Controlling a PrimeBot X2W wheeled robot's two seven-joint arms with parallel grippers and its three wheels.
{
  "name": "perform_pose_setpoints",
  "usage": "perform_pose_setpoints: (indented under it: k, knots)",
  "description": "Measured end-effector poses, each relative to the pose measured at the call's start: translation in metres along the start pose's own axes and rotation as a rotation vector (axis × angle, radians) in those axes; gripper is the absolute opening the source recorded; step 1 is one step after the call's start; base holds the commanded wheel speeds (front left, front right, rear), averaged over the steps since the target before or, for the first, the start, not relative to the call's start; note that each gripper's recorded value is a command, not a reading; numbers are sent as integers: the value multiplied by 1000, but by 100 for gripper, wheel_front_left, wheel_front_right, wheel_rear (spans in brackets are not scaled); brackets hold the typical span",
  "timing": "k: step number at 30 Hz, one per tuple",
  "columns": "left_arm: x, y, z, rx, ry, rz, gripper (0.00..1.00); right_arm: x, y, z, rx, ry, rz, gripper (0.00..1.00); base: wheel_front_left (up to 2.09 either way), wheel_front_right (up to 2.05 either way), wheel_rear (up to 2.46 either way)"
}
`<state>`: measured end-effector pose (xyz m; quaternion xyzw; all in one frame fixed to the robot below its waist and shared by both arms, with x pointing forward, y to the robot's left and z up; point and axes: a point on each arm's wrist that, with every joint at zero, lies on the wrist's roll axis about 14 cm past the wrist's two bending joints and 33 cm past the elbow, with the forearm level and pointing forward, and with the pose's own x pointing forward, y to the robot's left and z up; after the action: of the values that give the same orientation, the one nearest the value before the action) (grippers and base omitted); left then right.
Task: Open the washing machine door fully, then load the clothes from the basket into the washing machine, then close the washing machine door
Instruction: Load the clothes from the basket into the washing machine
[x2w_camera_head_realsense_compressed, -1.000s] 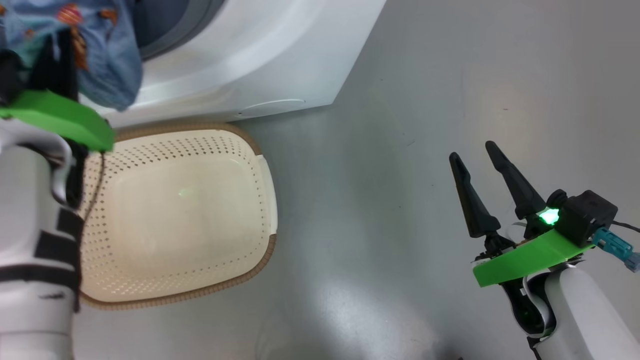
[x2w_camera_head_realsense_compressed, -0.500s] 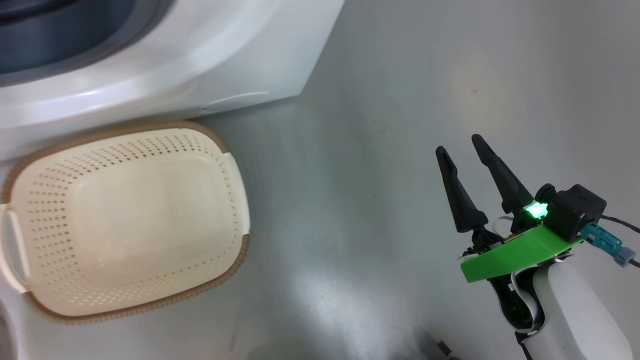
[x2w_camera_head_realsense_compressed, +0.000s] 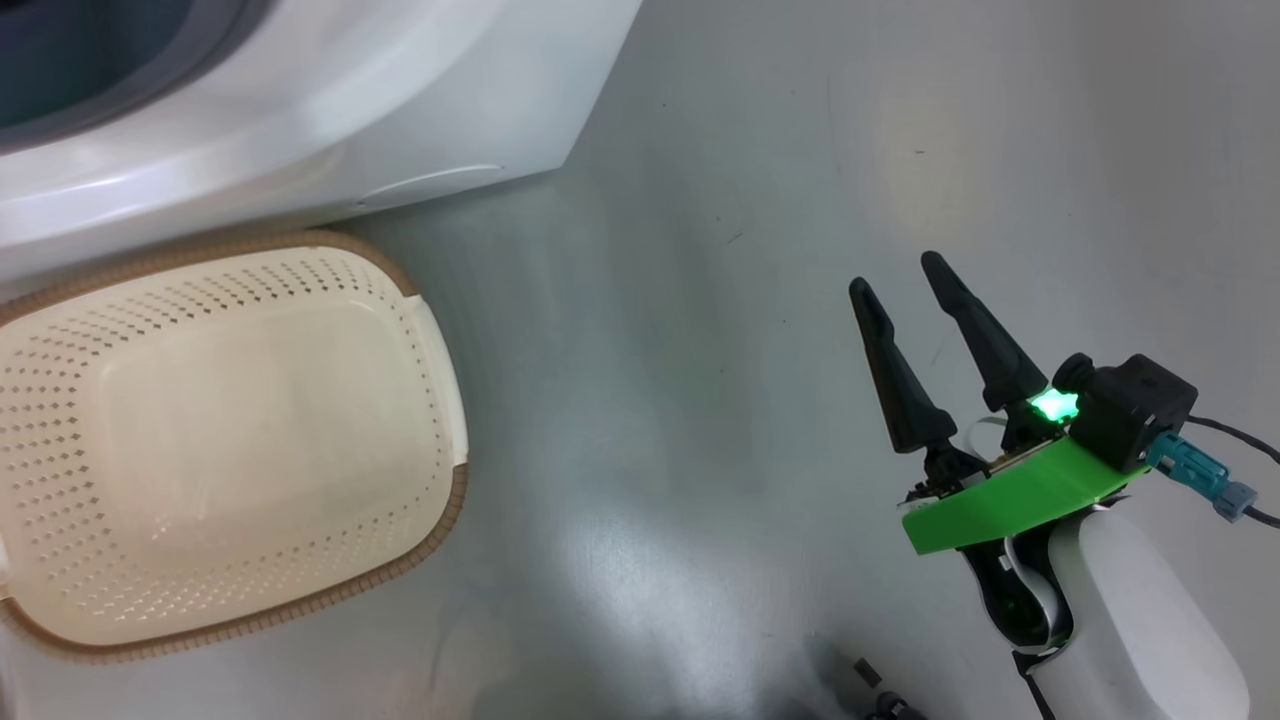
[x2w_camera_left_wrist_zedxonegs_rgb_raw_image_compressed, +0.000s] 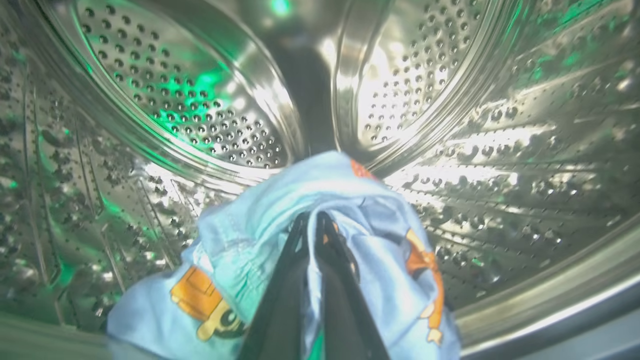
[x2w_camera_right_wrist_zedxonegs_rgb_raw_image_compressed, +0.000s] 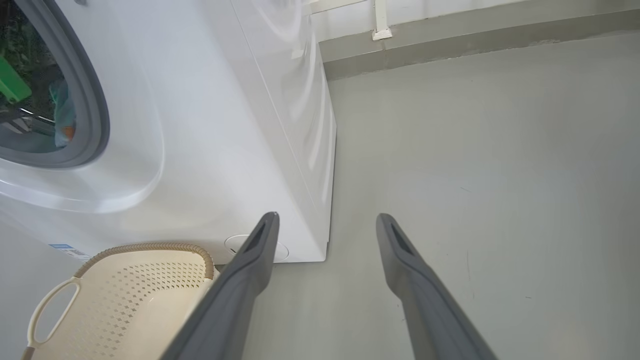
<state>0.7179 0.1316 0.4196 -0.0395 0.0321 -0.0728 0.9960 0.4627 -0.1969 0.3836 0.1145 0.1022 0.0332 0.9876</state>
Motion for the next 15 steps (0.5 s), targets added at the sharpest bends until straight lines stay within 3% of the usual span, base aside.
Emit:
perform_pose_setpoints:
  k: [7, 8, 10, 11, 15]
  knots:
    - [-1, 7, -11, -3, 40, 18, 0, 2, 1, -1, 1, -1, 3, 100, 0, 0, 0]
    - [-2, 8, -11, -3, 42, 20, 13, 3, 1, 0, 2, -1, 5, 100, 0, 0, 0]
    - [-3, 10, -9, -5, 43, 26, 57, 3, 2, 0, 2, -4, 7, 100, 0, 0, 0]
    - [-3, 11, -8, -5, 44, 28, 96, 3, 3, 1, 3, -5, 9, 100, 0, 0, 0]
    - [-6, 12, -2, -20, 38, 36, 100, 4, 6, 4, 5, -12, 17, 100, 0, 0, 0]
